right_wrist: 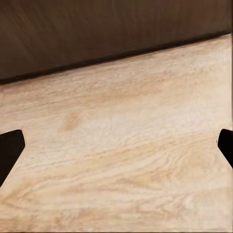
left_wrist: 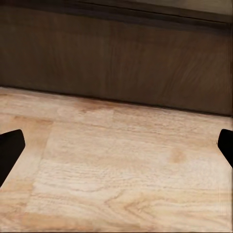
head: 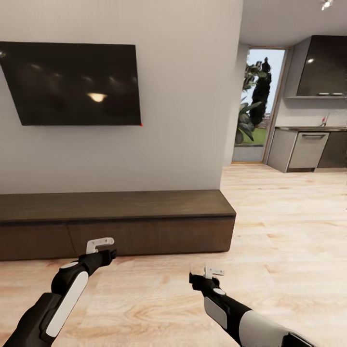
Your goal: Place each of the two pumpkins and all three candles from the living room inside a cabinet in the living room (use any cabinet), then make sure every cabinet is closed, and position the cauldron so it is next to a table in the living room.
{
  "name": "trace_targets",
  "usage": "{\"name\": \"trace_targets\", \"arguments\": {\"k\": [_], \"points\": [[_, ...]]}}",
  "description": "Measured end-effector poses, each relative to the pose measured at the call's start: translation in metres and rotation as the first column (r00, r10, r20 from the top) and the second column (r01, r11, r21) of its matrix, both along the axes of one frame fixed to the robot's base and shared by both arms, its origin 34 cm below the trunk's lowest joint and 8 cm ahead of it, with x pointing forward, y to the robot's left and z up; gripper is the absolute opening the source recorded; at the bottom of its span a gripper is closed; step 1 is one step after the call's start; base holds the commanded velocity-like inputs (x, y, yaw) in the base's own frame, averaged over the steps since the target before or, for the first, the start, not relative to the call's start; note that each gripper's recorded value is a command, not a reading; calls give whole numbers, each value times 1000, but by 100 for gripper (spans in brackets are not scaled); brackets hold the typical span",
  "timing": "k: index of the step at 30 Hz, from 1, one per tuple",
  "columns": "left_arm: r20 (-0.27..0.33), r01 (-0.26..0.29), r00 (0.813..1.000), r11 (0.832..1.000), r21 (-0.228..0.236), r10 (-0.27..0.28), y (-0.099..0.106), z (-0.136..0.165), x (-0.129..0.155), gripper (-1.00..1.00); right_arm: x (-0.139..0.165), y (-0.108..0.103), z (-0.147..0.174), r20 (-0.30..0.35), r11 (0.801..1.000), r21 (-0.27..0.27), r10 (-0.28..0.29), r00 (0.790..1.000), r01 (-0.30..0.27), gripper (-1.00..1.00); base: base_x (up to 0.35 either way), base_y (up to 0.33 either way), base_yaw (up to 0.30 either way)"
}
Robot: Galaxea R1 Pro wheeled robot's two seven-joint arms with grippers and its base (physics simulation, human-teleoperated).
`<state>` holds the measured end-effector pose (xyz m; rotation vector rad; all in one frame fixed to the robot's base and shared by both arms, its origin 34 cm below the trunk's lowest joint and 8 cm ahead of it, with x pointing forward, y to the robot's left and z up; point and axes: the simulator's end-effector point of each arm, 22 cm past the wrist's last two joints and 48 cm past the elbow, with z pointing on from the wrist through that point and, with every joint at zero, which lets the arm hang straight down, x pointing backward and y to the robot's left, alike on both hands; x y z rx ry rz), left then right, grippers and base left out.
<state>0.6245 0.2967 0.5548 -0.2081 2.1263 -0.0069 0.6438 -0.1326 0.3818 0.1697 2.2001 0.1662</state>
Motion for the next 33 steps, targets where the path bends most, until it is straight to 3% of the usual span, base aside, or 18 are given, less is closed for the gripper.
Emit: {"name": "trace_targets", "arguments": {"k": [7,11,16,33], "points": [[16,13,1000,1000,-2,-13,-6,20,0,100,-4,-2,4,-131,1000,-17,4,991,-7,100,-336,0,0],[33,16,999,1000,-3,-16,-8,37,3,100,27,-10,42,-146,997,48,-53,988,61,100,-337,0,0],[38,6,999,1000,-6,-6,-3,51,7,100,43,-13,69,-156,990,96,-84,984,100,100,-337,0,0],[14,-2,1000,1000,-11,2,1,81,13,100,56,-12,108,-150,988,117,-86,985,104,100,-310,0,-29]]}}
